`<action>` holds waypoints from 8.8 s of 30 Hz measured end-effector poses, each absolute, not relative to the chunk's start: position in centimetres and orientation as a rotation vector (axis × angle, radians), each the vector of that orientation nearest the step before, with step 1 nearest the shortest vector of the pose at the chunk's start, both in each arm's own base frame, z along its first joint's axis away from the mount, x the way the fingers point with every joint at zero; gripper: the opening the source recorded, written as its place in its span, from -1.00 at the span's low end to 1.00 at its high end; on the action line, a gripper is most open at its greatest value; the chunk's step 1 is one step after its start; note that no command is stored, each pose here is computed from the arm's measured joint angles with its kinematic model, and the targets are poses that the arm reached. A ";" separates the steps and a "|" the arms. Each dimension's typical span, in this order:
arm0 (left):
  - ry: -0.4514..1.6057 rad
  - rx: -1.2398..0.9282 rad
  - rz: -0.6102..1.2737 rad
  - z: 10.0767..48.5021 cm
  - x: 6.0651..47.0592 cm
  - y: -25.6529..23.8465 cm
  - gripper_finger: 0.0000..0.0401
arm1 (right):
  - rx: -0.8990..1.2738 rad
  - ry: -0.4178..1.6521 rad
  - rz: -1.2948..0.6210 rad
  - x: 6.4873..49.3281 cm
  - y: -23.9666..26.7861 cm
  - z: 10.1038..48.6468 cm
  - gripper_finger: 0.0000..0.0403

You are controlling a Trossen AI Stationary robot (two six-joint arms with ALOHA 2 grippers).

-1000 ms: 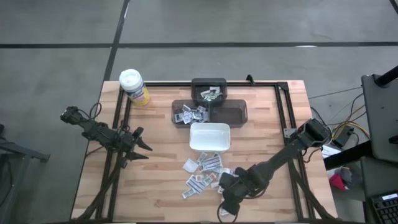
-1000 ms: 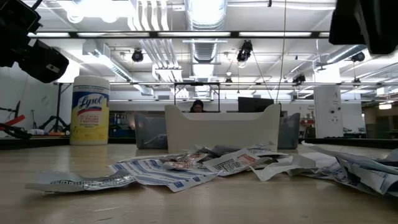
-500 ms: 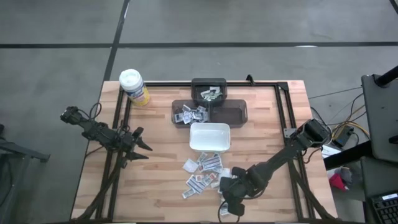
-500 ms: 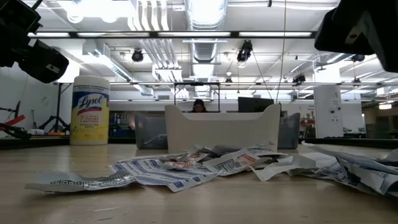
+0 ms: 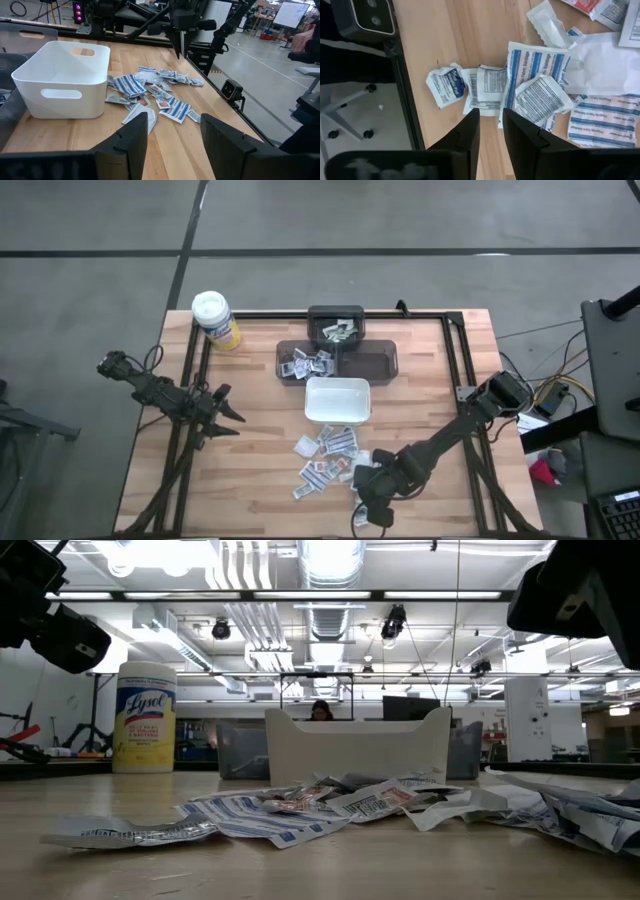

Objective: Pick & Place First Aid Supplies
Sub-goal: Put the alcohol pad into the left black bin

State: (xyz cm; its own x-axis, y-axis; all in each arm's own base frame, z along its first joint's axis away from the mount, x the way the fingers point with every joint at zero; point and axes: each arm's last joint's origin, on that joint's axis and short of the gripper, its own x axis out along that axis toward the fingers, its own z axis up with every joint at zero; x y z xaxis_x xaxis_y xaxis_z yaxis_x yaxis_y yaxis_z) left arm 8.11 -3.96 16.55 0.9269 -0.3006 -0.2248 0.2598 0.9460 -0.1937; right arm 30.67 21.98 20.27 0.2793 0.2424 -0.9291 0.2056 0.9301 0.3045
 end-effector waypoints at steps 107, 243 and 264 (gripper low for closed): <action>0.246 -0.133 -0.257 16.6 8.1 -3.9 -0.12 | 0.597 1.388 -0.054 31.6 21.5 13.6 -0.41; 0.227 -0.107 -0.081 16.5 8.4 -3.4 -0.12 | 0.146 0.906 -0.326 39.0 -8.5 30.3 -0.96; 0.229 -0.110 -0.071 16.5 8.4 -3.4 -0.12 | 0.218 1.050 -0.247 43.9 -13.2 20.5 -0.96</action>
State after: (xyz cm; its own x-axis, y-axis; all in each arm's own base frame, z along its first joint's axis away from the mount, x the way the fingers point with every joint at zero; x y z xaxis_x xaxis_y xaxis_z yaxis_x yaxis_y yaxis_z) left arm 8.41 -3.43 16.50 0.9714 -0.0827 -0.2228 0.0576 0.9915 -0.1168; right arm 43.91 -13.22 20.45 0.4744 -0.0964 -0.8750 0.3033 0.9510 0.0597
